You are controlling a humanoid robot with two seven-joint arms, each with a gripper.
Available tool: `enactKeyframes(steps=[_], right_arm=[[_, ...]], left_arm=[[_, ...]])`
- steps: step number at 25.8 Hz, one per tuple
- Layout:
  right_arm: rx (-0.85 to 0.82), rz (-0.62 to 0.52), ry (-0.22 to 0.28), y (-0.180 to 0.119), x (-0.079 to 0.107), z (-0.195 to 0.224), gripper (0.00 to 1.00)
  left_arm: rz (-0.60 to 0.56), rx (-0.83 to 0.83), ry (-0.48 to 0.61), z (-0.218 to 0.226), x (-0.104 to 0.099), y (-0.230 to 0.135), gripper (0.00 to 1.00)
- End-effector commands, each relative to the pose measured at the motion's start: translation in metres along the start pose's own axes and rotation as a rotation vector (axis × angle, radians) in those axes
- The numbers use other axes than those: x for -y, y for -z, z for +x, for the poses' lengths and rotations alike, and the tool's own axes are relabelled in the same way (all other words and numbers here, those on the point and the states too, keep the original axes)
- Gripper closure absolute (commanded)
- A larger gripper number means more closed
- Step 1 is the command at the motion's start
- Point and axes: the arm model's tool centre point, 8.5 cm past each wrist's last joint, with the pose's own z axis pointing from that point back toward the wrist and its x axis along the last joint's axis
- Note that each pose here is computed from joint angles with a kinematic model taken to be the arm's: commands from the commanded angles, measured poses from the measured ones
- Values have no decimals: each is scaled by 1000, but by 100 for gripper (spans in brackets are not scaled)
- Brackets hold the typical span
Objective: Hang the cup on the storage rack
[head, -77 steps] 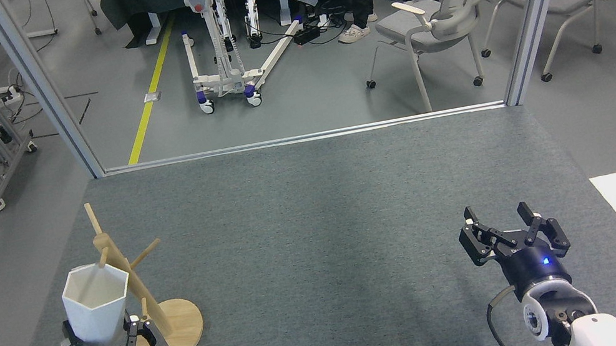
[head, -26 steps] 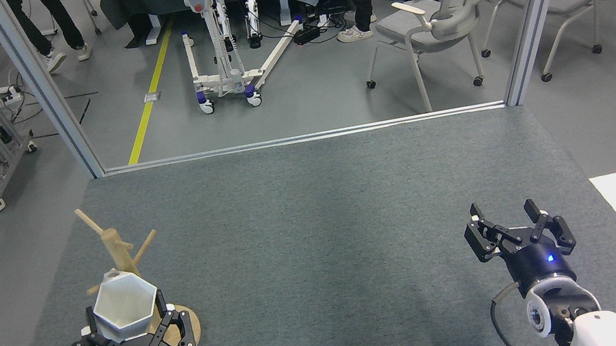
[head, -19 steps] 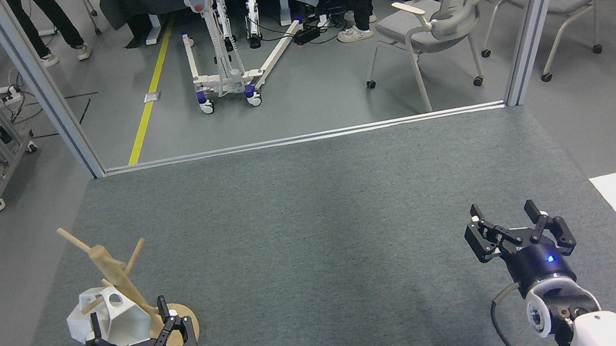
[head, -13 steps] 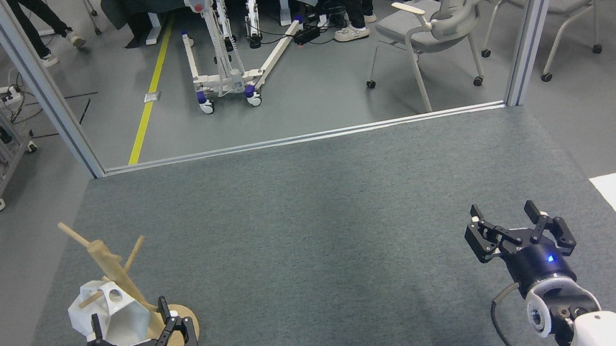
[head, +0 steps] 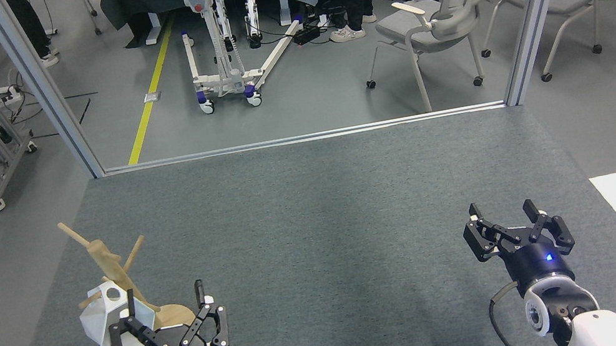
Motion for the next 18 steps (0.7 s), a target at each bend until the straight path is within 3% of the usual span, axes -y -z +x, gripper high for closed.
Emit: enactKeyframes(steps=[1,7,9,12,15,18], right_arm=[[-16,-4,7,0,1,-2,0],[-51,-13,14,1,5,-9,0],[-38,-21,9,1,7,-9,0],[-43,-53,17,0,9,-13,0],[-59,-70,20,-3,10,-19,0],[-65,-66,1,-6,8,-21,0]], left_arm=[[85,123,-61,18,-23,0,0],[143,380,-202,70,-53,-7,1],[125,444,-284,90,-61,-6,7],[83,552,-445,117,-72,5,7],[24,562,-499,139,-81,19,7],[-62,481,-469,143,-72,34,2]])
